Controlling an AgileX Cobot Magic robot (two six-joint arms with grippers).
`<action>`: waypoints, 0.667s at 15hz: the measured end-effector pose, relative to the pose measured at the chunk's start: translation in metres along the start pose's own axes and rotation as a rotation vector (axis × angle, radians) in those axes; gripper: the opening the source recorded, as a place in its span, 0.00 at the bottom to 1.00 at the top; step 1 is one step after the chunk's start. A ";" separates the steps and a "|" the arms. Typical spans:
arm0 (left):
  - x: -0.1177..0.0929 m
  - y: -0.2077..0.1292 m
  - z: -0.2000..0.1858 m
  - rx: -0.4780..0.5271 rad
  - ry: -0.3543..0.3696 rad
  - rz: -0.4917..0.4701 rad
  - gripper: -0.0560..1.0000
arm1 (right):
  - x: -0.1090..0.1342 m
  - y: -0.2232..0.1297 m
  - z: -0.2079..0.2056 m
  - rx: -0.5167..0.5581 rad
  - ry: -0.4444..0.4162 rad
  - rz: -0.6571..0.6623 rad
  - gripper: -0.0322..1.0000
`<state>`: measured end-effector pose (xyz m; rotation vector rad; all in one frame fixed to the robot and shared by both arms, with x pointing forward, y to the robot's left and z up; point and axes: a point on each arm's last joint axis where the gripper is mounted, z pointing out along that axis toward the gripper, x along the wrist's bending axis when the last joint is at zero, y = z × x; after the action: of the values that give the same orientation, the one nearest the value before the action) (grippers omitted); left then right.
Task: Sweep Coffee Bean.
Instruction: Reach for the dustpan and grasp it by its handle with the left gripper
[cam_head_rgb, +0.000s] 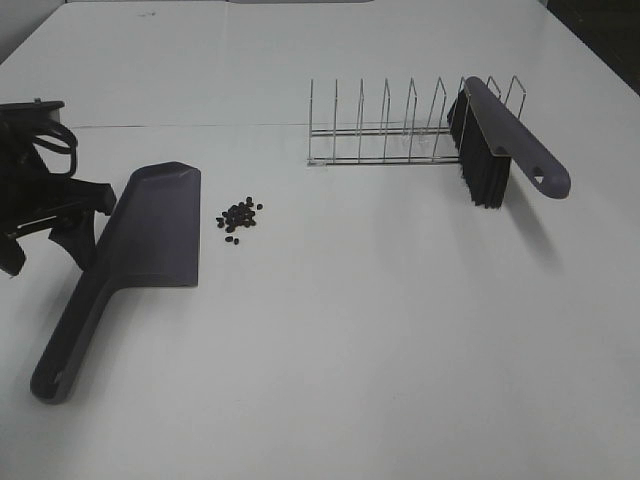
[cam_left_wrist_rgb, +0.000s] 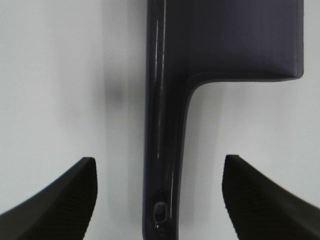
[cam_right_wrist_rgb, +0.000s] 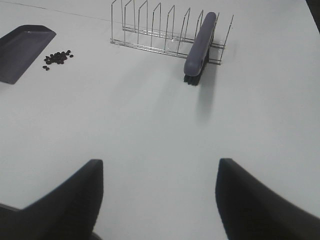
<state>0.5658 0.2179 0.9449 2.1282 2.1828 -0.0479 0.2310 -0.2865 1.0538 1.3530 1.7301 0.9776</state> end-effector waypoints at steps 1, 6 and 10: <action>-0.010 0.000 0.018 0.034 0.009 0.018 0.67 | 0.000 0.000 0.000 0.000 0.000 0.000 0.60; -0.014 -0.001 0.043 0.085 0.040 0.005 0.67 | 0.000 0.000 0.000 0.000 0.000 0.000 0.60; -0.013 0.001 0.044 0.070 0.047 0.015 0.67 | 0.000 0.000 0.000 0.000 0.000 0.000 0.60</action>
<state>0.5689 0.2010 0.9026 2.2039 2.2228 -0.0760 0.2310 -0.2865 1.0538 1.3530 1.7301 0.9776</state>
